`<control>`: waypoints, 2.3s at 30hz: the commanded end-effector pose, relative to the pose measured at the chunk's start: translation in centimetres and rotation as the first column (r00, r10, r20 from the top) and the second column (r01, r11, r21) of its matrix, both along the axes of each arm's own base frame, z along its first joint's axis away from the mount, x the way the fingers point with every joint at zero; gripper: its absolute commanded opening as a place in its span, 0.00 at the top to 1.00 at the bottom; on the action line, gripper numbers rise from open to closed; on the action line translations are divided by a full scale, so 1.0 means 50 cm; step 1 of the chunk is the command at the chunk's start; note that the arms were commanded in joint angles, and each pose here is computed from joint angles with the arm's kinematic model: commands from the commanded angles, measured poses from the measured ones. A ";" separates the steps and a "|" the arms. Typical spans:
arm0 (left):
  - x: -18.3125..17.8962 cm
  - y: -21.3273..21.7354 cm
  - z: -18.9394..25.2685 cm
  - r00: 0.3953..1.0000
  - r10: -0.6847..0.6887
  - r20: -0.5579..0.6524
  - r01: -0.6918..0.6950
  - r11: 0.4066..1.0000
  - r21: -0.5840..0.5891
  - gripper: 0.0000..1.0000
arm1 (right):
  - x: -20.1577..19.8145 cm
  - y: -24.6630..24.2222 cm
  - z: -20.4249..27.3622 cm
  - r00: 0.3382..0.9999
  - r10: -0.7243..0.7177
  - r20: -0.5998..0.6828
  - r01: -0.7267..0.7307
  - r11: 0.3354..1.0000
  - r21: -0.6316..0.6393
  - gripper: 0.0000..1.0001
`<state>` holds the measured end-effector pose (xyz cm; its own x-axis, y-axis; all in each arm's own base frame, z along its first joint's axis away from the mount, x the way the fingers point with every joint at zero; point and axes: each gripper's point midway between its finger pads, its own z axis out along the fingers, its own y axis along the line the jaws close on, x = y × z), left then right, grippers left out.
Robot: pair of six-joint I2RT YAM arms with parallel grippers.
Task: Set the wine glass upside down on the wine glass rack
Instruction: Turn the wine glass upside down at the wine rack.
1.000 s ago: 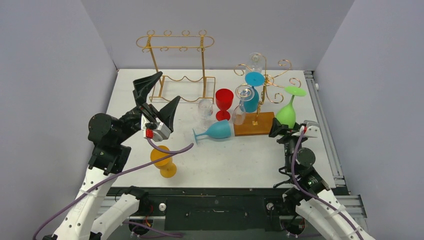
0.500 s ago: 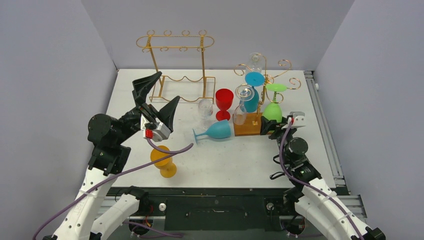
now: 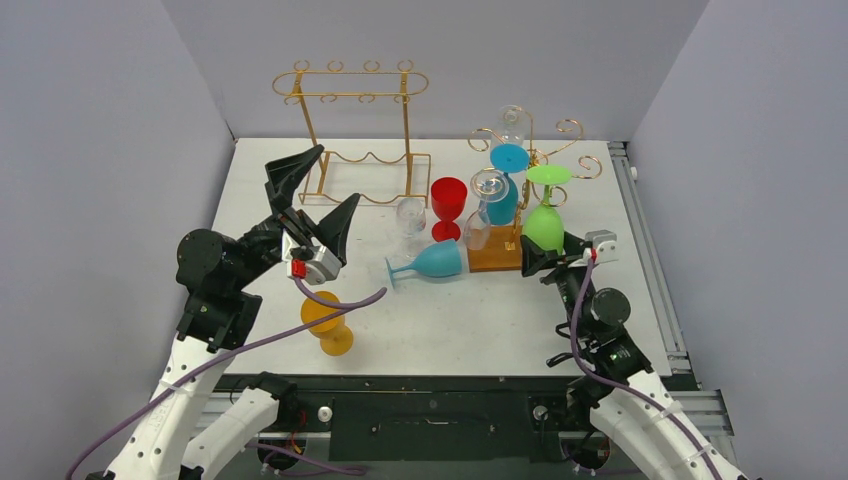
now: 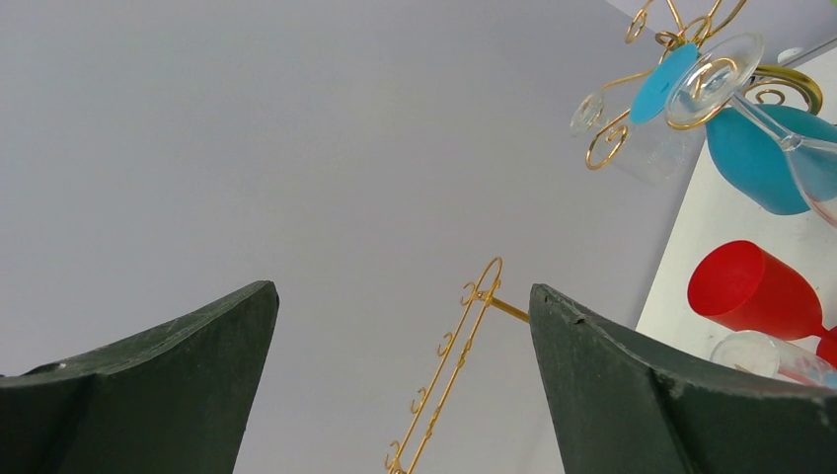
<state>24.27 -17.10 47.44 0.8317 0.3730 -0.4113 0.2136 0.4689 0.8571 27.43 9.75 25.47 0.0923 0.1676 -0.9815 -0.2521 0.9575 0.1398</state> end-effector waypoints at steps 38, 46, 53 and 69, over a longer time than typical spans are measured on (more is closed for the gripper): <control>0.009 -0.007 -0.003 1.000 -0.005 0.014 0.004 1.000 0.015 0.04 | -0.022 -0.001 -0.152 0.977 -0.093 -0.194 0.133 0.969 0.208 0.22; 0.023 -0.009 -0.007 1.000 0.002 -0.015 -0.001 1.000 0.012 0.04 | -0.027 -0.016 -0.191 0.949 -0.164 -0.268 0.221 0.955 0.198 0.21; 0.037 -0.017 -0.009 0.999 -0.005 -0.047 0.006 1.000 0.005 0.04 | -0.010 -0.020 -0.156 0.952 -0.192 -0.237 0.228 0.964 0.134 0.20; 0.130 -0.196 0.023 0.865 -0.245 -0.438 0.198 0.969 -0.151 0.00 | 0.013 -0.035 -0.107 0.965 -0.201 -0.170 0.224 0.967 0.124 0.18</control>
